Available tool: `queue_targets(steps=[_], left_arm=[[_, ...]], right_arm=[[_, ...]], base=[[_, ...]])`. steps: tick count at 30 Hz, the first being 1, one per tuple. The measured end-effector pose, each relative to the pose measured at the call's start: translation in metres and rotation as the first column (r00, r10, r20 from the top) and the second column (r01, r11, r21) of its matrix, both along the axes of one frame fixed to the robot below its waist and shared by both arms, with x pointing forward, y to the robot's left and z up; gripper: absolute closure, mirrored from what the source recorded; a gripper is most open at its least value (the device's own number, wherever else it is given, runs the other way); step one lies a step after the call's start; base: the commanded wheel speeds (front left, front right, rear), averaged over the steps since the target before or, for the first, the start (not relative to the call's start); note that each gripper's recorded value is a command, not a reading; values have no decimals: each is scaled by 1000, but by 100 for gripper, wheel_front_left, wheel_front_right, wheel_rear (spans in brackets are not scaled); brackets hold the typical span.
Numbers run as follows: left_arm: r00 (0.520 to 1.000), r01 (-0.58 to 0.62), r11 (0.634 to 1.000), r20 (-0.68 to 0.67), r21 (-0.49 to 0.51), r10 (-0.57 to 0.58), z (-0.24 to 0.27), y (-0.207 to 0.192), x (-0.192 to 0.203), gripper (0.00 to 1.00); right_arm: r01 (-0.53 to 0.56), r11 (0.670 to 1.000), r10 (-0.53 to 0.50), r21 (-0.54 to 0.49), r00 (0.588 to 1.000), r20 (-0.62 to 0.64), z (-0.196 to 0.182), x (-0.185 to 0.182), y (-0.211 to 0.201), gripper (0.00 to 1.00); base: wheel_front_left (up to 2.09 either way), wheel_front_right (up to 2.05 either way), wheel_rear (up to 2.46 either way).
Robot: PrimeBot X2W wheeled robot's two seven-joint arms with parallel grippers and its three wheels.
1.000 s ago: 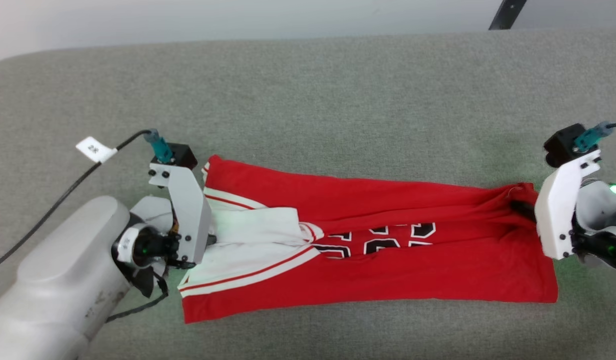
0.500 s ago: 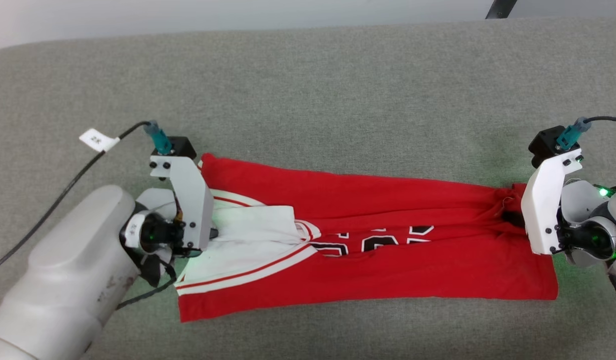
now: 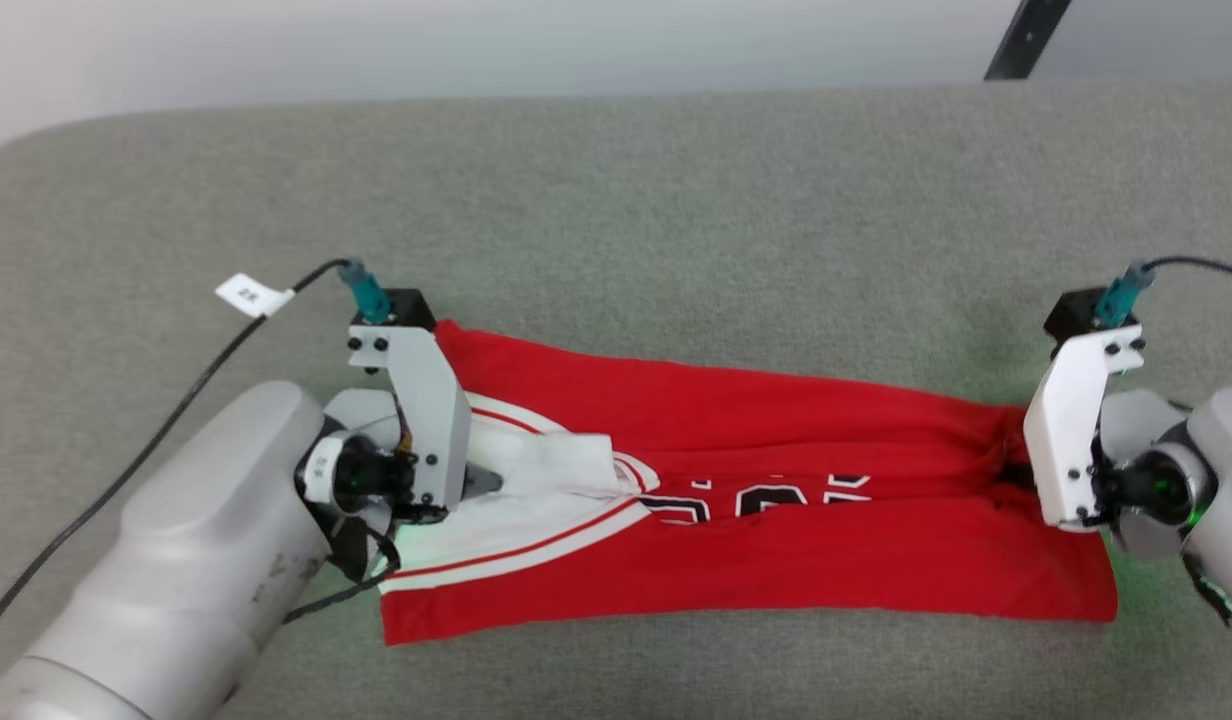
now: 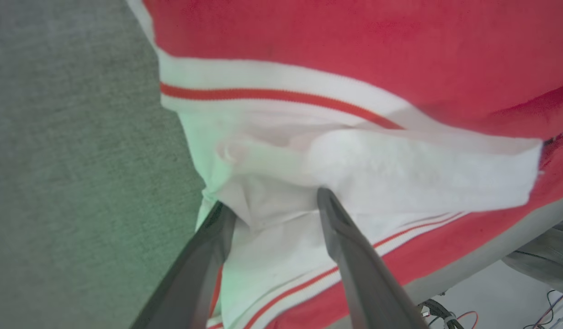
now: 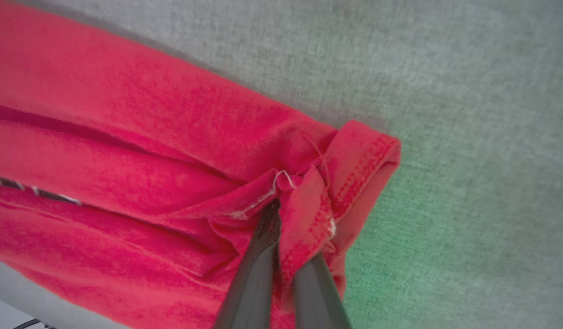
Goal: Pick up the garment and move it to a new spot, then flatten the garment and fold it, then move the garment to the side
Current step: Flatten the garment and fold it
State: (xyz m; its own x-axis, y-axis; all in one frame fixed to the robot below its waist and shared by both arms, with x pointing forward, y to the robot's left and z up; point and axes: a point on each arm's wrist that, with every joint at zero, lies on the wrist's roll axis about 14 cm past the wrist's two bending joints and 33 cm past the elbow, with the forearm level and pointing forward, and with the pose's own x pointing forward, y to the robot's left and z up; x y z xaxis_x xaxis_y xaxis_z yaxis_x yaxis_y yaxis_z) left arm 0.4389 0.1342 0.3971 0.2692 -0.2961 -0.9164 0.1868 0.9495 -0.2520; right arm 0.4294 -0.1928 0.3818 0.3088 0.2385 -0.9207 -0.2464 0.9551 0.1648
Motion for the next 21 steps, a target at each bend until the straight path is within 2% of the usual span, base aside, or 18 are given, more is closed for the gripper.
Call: queue_targets(steps=[5, 13, 14, 15, 16, 21], left_arm=[[999, -16, 999, 35, 45, 15, 16, 22, -5, 0], [980, -77, 994, 190, 76, 61, 54, 46, -4, 0], [975, -85, 994, 210, 69, 69, 58, 47, -4, 0], [970, -95, 994, 228, 56, 80, 61, 47, -5, 0], [965, -98, 994, 247, 37, 86, 65, 45, -5, 0], [916, -129, 992, 381, -8, 122, 82, 53, -4, 0]], right_arm=[[-16, 1000, 16, 0, 1000, -12, 0, -13, 7, 100], [-41, 999, 40, -13, 999, -25, 0, -26, 13, 99], [-44, 999, 44, -23, 999, -17, 0, -25, 13, 74], [-46, 998, 45, -33, 999, -6, 0, -23, 12, 56], [-41, 998, 41, -40, 999, 5, 0, -21, 11, 0], [-27, 998, 31, -63, 998, 63, 5, -13, 8, 0]], base=[[0, 0, 0], [0, 0, 0], [0, 0, 0], [0, 0, 0], [0, 0, 0], [0, 0, 0]])
